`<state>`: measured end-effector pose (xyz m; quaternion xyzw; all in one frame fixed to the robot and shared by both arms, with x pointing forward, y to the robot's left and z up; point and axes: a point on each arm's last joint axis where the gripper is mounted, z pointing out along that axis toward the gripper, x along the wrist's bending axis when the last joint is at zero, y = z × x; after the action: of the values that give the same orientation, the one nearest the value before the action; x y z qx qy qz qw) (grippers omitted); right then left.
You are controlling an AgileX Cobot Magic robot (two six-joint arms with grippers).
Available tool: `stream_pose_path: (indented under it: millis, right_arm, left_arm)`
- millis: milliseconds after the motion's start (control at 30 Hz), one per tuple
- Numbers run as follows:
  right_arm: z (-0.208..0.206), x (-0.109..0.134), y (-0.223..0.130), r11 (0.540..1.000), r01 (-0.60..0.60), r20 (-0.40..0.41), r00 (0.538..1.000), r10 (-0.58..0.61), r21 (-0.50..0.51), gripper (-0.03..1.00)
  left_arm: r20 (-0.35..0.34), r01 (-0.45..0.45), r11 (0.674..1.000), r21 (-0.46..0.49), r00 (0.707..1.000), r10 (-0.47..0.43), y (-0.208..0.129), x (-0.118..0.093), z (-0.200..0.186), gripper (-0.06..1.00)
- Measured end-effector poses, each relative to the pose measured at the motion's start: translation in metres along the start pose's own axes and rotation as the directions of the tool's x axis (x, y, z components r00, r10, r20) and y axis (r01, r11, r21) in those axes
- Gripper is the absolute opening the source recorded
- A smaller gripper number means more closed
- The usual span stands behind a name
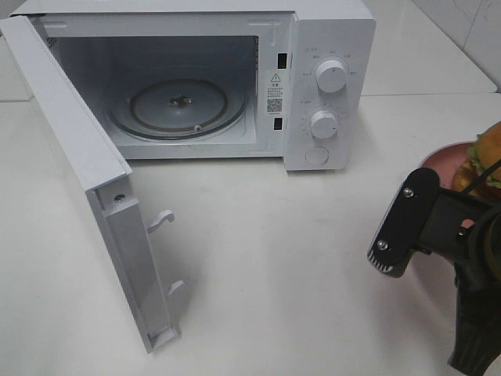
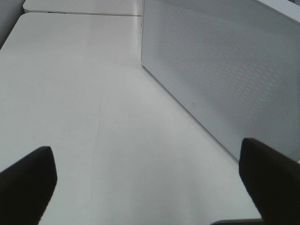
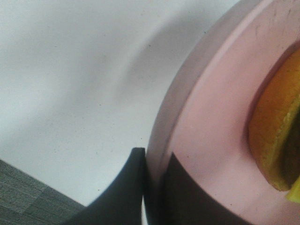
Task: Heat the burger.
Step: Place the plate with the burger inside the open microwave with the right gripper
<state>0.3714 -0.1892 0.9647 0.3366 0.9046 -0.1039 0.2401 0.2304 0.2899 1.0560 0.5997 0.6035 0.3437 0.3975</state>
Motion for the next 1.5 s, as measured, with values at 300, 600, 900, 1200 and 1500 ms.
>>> stream_pose_path:
  millis: [300, 600, 900, 1200, 1500]
  right_arm:
    - [-0.012, 0.022, 0.004, 0.969, 0.229, 0.007, 0.973, -0.23, -0.092, 0.05]
    - [-0.015, 0.026, 0.01, 0.899, 0.404, 0.048, 0.914, -0.402, -0.167, 0.05]
    - [-0.017, 0.029, 0.017, 0.801, 0.548, 0.097, 0.835, -0.542, -0.239, 0.05]
    - [-0.019, 0.03, 0.024, 0.674, 0.684, 0.181, 0.727, -0.663, -0.279, 0.05]
    - [-0.021, 0.034, 0.03, 0.597, 0.723, 0.215, 0.681, -0.699, -0.348, 0.05]
  left_arm:
    - [0.0, 0.0, 1.0, 0.0, 1.0, 0.0, 0.0, 0.0, 0.0, 0.98]
    - [0.0, 0.0, 1.0, 0.0, 1.0, 0.0, 0.0, 0.0, 0.0, 0.98]
    - [0.0, 0.0, 1.0, 0.0, 1.0, 0.0, 0.0, 0.0, 0.0, 0.98]
    - [0.0, 0.0, 1.0, 0.0, 1.0, 0.0, 0.0, 0.0, 0.0, 0.98]
    - [0.0, 0.0, 1.0, 0.0, 1.0, 0.0, 0.0, 0.0, 0.0, 0.98]
